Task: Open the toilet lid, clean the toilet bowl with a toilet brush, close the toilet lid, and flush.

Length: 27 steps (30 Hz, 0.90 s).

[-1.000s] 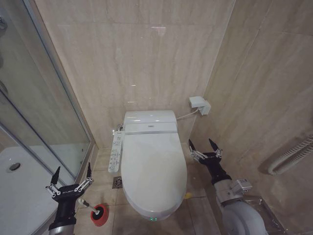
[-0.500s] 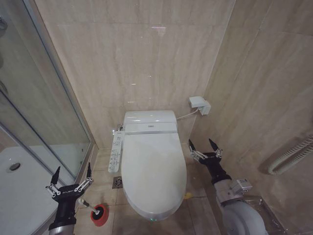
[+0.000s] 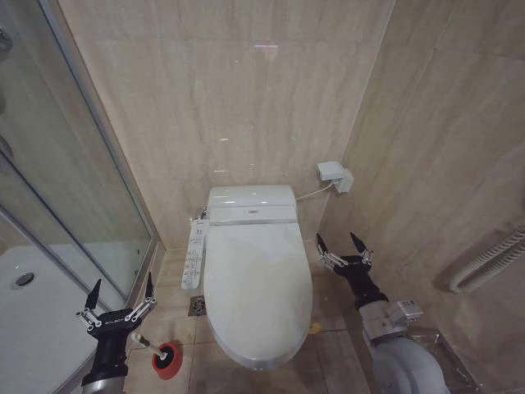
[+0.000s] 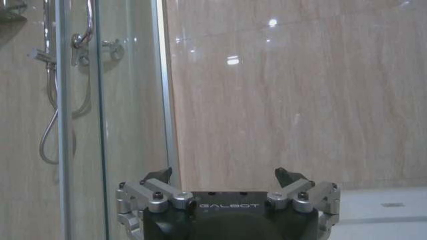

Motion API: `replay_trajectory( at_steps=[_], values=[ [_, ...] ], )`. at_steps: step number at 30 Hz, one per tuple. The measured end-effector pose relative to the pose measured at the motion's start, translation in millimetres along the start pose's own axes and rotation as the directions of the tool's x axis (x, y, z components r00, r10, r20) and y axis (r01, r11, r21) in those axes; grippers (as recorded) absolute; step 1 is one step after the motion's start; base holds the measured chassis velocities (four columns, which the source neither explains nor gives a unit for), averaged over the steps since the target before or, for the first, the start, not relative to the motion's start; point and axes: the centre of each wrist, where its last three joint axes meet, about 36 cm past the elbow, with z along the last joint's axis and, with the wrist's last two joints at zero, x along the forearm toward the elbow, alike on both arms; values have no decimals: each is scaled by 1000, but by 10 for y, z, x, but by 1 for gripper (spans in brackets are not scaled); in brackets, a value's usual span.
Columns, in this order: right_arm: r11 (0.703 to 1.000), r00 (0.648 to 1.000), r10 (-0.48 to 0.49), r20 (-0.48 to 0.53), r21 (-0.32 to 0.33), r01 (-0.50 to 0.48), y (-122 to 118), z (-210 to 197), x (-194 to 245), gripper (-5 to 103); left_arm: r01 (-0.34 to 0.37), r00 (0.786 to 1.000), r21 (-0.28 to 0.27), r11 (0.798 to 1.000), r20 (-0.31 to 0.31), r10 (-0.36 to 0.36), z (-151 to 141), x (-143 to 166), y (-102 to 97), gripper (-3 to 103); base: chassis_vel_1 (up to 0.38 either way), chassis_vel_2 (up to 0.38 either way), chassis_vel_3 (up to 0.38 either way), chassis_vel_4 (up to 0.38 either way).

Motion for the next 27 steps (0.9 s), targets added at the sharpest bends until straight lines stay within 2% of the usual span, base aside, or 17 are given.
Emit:
replay_trajectory(
  at_steps=[27],
  values=[
    [1000, 1000, 0, 0, 0, 0, 0, 0, 0, 100, 0, 1000, 0, 1000, 0, 0, 0, 0, 0, 100, 0, 0, 0, 0]
  ],
)
